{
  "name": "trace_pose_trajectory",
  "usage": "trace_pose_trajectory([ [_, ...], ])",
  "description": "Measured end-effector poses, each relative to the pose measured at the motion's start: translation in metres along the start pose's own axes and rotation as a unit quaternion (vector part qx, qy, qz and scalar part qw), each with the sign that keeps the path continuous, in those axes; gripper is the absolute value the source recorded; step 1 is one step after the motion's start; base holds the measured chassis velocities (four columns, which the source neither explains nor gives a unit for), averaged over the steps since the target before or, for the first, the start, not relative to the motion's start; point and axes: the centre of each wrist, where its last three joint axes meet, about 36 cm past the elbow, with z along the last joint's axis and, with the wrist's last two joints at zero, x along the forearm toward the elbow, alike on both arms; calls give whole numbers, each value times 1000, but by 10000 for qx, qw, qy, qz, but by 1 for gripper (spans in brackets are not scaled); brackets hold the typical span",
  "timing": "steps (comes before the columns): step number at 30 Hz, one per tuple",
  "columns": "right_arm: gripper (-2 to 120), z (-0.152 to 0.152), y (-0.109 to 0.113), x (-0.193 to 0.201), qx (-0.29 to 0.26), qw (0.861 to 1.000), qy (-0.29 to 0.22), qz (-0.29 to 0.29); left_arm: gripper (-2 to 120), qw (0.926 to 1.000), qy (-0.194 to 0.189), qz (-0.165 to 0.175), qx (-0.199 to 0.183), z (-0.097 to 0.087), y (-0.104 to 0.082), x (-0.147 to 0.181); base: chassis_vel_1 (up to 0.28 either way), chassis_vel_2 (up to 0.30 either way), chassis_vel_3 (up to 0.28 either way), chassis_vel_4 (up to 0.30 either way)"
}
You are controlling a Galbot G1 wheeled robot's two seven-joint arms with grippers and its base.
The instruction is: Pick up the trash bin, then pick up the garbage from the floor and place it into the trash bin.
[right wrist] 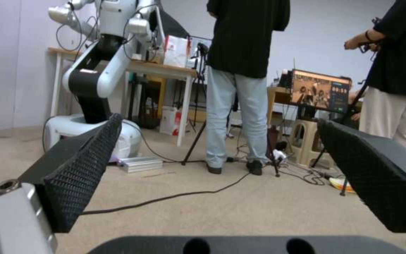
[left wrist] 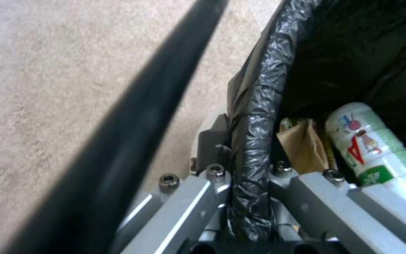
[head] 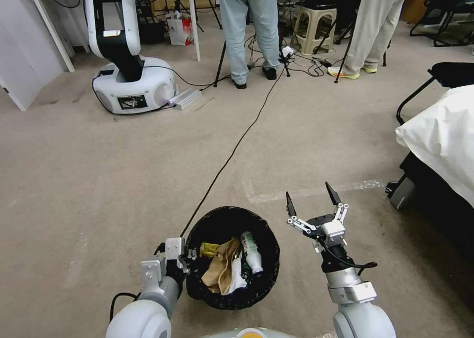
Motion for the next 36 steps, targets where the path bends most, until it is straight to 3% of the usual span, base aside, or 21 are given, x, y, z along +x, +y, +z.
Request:
trace_pose_trajectory([
  [8,100,7,5,11,13,10000,45,-44,0,9994,318,103,123,2,3,-20,0,0,0,0],
  [19,100,17,16,15,-46,9994,100,-320,1,9991,222,81,355,-1,6,-37,0,0,0,0],
  [36,100,26,33,21,-83,9979,203,-609,60,9977,-209,238,591,-17,7,-40,0,0,0,0],
])
